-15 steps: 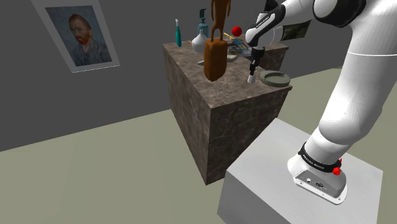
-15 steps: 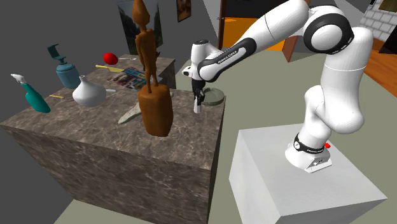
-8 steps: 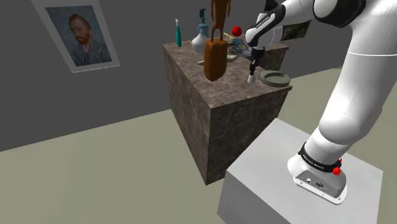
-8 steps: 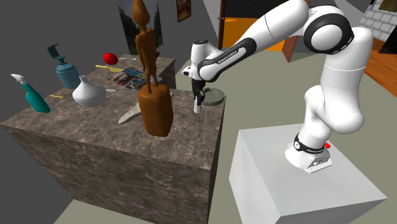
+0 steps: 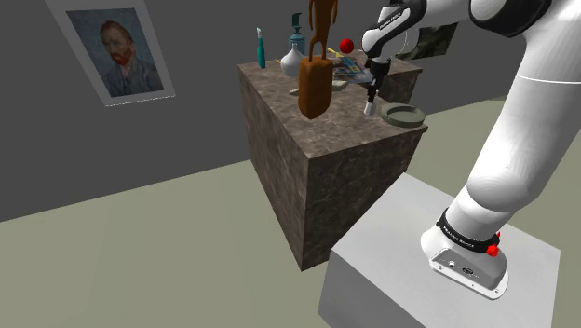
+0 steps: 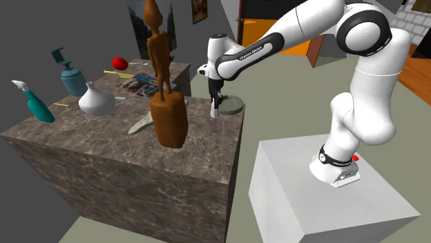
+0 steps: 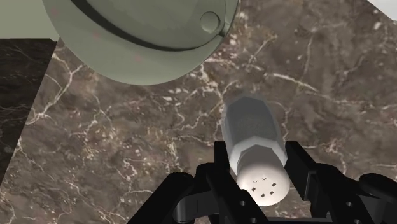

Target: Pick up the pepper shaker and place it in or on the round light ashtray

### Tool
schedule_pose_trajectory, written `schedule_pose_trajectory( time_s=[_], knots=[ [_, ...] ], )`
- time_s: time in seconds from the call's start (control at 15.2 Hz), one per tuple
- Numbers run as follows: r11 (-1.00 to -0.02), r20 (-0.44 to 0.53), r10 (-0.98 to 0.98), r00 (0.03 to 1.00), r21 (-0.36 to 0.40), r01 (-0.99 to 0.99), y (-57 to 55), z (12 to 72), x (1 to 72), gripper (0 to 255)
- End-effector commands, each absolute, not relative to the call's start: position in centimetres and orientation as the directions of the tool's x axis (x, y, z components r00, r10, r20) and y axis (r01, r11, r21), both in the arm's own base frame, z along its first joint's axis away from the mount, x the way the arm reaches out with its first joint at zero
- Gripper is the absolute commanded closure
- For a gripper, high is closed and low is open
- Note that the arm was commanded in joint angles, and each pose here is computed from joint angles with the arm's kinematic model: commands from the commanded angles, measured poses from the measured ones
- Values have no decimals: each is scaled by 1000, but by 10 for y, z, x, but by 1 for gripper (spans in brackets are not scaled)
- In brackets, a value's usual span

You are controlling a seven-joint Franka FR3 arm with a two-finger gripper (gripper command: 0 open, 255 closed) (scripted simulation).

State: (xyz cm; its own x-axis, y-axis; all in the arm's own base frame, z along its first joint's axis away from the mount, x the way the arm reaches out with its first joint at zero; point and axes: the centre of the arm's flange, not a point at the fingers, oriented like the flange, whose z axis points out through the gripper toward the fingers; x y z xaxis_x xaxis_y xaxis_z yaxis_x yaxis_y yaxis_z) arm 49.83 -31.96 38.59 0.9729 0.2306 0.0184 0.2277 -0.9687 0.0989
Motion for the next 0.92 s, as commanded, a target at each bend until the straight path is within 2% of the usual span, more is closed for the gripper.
schedule_pose_trajectory(
  time_s=[0.0, 0.86],
  knots=[
    [-969, 18, 231, 973, 99, 228, -320, 396, 500, 255],
    [-969, 18, 231, 973, 99, 228, -341, 455, 484, 255]
  ],
)
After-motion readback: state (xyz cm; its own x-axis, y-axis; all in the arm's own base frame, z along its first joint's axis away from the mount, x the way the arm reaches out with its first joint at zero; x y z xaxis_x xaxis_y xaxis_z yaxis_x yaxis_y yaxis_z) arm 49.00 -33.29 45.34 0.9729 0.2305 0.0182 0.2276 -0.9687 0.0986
